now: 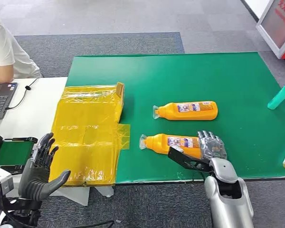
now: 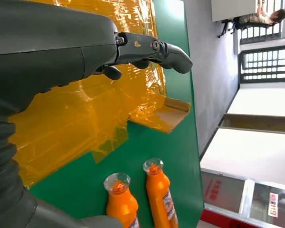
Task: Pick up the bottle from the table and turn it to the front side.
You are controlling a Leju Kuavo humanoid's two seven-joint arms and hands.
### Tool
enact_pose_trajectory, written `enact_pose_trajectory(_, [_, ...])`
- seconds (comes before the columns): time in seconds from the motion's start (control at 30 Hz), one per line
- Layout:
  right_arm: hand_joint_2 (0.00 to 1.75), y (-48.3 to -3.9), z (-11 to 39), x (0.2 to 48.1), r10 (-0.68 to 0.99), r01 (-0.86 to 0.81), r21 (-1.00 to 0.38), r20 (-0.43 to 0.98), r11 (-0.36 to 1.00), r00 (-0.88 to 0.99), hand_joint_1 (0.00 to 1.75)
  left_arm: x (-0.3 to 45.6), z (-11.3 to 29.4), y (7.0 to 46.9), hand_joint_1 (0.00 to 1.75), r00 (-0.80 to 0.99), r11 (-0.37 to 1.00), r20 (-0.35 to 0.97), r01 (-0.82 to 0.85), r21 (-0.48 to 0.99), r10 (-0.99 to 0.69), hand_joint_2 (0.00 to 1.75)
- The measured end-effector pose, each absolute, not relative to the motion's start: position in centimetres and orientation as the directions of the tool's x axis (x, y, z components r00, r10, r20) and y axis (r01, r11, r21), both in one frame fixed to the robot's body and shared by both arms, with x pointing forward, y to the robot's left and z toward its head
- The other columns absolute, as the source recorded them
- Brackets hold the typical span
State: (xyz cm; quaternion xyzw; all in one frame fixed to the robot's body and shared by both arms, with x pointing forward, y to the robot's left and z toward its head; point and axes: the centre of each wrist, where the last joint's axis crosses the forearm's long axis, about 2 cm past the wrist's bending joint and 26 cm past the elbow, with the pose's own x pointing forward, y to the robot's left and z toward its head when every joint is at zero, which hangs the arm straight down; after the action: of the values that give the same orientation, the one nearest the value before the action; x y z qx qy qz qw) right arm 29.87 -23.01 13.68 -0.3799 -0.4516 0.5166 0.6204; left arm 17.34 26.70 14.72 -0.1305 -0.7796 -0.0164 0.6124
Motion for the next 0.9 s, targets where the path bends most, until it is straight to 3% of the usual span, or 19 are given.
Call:
enact_pose_trajectory(0.37, [1.75, -23.9, 12.1, 31.4, 0.974, -0.406, -0.885, 0.212, 0.227, 0.082, 0.00, 17.7, 14.5, 27.0, 0.00, -0.218, 0.965, 0.959, 0.229, -0.129, 0.180, 1.75])
enact_pose_trajectory(0.9, [1.75, -24.4, 11.4, 32.6, 0.969, -0.431, -0.867, 0.222, 0.248, 0.110, 0.00, 17.7, 13.3, 26.6, 0.00, -0.173, 0.957, 0.966, 0.250, -0.148, 0.194, 1.75])
